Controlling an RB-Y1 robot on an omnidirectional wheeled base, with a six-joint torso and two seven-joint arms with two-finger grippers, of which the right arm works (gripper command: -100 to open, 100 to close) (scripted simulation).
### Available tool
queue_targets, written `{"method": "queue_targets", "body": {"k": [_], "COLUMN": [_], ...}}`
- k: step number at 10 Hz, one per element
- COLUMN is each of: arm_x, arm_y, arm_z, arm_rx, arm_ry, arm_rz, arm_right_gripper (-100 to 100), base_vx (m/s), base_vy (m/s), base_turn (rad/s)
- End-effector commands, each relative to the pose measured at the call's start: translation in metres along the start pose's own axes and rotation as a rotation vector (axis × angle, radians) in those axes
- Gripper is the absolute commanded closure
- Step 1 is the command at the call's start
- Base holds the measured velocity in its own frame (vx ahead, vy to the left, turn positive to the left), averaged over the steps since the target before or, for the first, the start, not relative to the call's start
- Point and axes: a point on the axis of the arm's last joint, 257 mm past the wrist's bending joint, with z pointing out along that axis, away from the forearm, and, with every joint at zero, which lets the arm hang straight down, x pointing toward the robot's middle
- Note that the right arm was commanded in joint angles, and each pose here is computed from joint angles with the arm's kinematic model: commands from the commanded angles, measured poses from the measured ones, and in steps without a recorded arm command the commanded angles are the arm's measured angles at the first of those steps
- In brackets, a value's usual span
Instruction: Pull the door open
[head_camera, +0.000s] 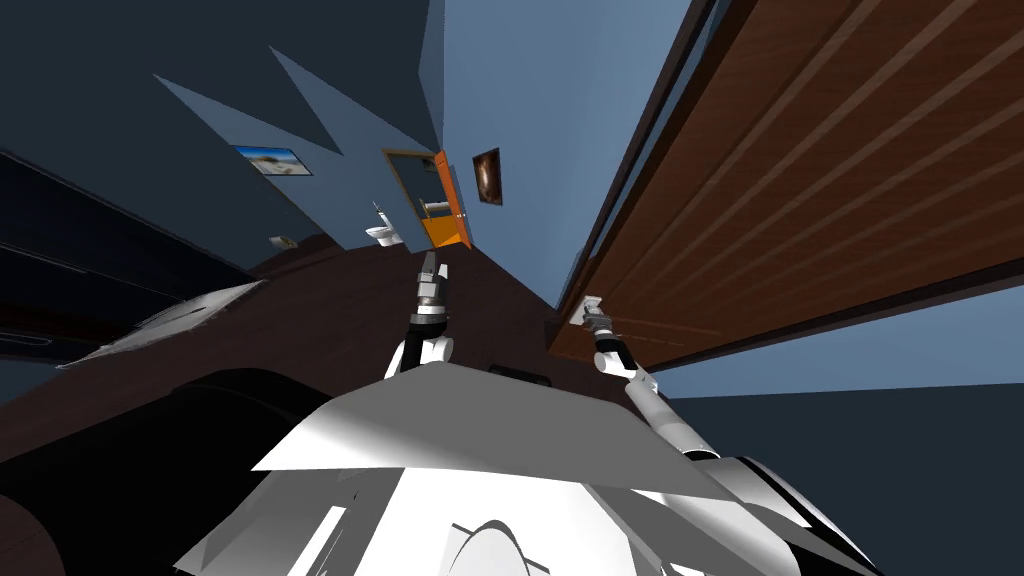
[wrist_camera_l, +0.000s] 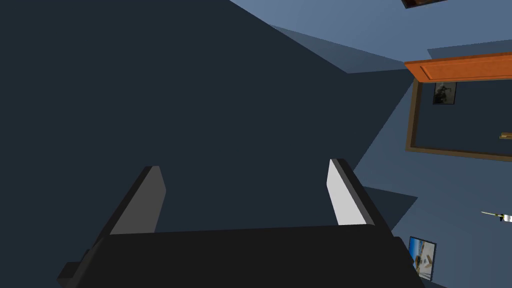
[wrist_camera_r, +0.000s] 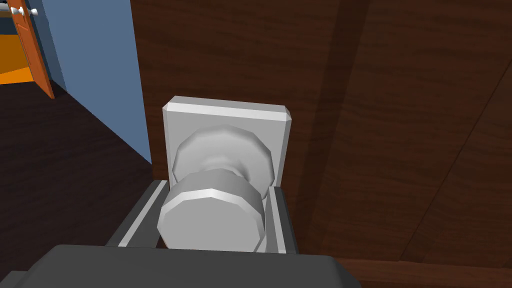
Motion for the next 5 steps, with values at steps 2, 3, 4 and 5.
{"method": "queue_targets", "body": {"k": [2,3,4,5], "arm_x": [-0.0002,-0.0001,-0.0001,-0.0006], "arm_y": [-0.0067,-0.0082,-0.0097,-0.0100], "arm_z": [-0.0066,-0.0086,-0.0105,-0.0087], "arm_rx": [0.039,0.049,0.059,0.055], "arm_ry": [0.000,0.000,-0.001,-0.002], "arm_rz": [0.004,0.005,0.006,0.004], "arm_right_gripper": [100,100,100,100], "base_vx": [-0.193,-0.207,-0.216,-0.095], "base_vy": [-0.142,-0.089,-0.067,-0.027], "base_turn": [0.133,0.097,0.069,0.022]}}
